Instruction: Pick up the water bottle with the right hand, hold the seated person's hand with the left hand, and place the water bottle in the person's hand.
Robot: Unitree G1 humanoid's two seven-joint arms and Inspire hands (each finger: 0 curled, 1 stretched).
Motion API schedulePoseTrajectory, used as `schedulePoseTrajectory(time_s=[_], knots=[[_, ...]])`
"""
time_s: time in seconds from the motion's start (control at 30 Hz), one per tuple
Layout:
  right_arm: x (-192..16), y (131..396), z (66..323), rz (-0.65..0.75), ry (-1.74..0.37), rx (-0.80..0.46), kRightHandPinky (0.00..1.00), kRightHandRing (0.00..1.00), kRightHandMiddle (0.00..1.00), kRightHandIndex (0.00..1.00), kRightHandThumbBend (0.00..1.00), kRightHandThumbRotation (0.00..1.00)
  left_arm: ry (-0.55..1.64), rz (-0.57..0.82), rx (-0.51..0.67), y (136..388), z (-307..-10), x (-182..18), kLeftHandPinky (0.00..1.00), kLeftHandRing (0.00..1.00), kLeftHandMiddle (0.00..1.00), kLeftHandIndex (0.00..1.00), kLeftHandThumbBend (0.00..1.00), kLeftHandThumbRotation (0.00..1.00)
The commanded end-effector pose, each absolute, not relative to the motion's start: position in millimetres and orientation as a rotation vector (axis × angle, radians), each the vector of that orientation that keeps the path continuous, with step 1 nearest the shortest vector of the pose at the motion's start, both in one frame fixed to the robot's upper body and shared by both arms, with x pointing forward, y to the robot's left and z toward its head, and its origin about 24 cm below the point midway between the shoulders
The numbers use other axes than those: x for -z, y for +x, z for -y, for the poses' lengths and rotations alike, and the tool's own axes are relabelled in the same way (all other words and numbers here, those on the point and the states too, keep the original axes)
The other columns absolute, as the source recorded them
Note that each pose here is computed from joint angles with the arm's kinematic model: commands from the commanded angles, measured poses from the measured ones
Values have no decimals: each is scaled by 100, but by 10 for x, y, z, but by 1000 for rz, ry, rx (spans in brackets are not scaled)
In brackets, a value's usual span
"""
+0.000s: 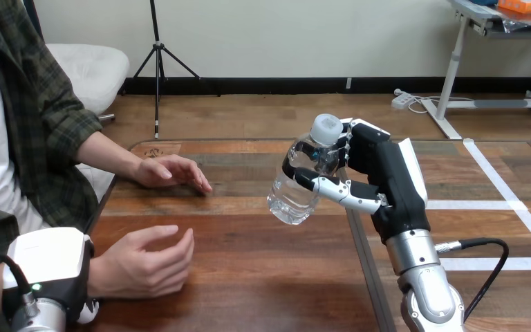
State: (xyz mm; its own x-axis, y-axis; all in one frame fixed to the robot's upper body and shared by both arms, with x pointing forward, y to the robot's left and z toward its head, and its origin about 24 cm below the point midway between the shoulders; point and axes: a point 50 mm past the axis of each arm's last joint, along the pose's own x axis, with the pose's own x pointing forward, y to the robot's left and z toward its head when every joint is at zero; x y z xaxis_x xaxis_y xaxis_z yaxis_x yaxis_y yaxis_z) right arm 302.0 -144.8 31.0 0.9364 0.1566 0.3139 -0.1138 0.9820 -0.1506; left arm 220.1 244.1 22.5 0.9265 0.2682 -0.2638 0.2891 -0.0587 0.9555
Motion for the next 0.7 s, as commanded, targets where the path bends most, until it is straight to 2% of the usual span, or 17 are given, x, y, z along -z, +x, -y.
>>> schedulePoseTrajectory(time_s=[0.0, 0.67], knots=[[-642, 3175, 1450, 466, -106, -124, 37, 40, 45, 57, 66, 0, 1660, -427, 10, 2291, -2464, -251, 68, 73, 76, 75, 86, 0], [-650, 3181, 1459, 463, -90, -114, 36, 39, 45, 57, 67, 0, 1615, -430, 22, 2309, -2456, -199, 61, 67, 70, 71, 85, 0]])
